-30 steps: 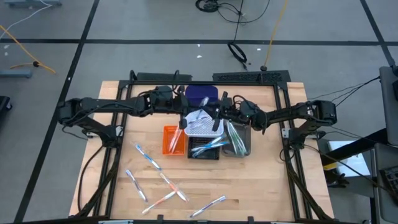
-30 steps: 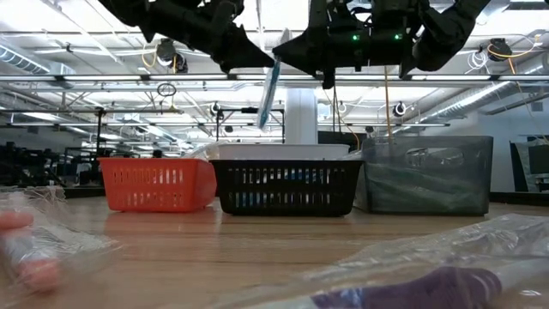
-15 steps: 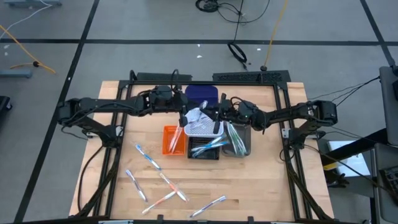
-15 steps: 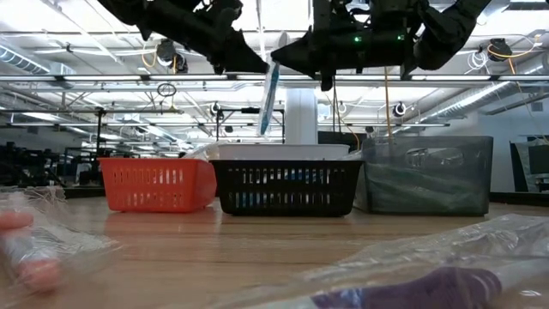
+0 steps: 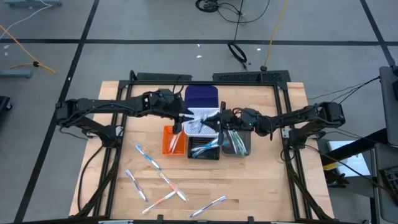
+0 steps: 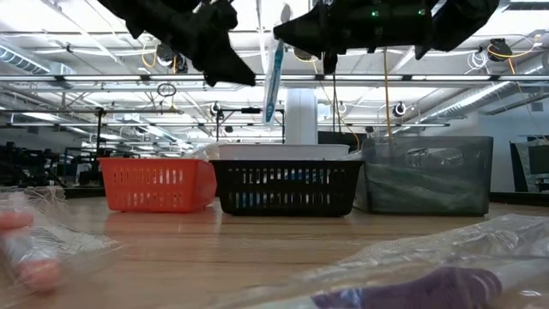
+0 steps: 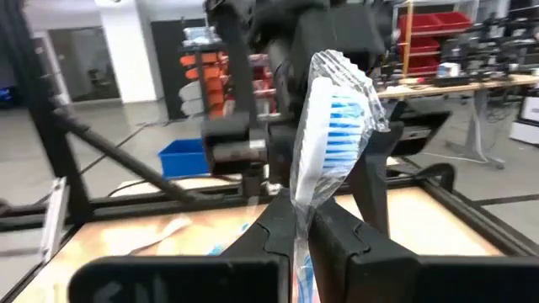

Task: Pick & Place Toothbrushes
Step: Put the blue toothbrush into the black basket

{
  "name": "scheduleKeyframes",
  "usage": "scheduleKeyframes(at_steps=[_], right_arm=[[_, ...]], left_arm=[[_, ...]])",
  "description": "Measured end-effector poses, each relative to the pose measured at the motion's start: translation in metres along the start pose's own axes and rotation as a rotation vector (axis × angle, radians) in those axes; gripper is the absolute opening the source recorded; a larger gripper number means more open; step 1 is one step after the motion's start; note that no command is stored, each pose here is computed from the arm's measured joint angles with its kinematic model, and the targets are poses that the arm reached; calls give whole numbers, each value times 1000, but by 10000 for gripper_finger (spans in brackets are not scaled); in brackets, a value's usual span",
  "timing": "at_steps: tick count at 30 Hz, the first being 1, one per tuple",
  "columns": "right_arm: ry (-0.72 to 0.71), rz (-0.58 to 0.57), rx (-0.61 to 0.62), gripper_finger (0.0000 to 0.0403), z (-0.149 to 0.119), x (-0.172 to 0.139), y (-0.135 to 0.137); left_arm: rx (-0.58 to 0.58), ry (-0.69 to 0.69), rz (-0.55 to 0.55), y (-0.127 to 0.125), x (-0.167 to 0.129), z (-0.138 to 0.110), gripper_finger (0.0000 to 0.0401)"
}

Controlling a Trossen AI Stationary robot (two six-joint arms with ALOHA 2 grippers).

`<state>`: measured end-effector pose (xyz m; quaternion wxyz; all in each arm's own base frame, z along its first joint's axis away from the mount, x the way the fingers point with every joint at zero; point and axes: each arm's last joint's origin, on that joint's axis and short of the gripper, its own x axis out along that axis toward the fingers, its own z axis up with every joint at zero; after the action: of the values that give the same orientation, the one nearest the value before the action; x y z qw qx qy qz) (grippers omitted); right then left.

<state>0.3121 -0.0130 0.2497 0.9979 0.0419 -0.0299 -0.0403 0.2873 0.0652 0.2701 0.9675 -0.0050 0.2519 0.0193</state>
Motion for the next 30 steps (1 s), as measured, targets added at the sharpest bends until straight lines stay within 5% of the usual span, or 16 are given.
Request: scheduleKeyframes(at_steps=[8,20,30], right_arm=[[3,65,-13,10,-2,-2,20],[55,210,32,10,-8,-9,62],[85,68,7,10,-14,-16,83]], left_arm=[[56,-15,-149,-20,3,2,113],[69,-8,-121,-24,4,2,113],[48,-4,-121,-24,4,1,113]])
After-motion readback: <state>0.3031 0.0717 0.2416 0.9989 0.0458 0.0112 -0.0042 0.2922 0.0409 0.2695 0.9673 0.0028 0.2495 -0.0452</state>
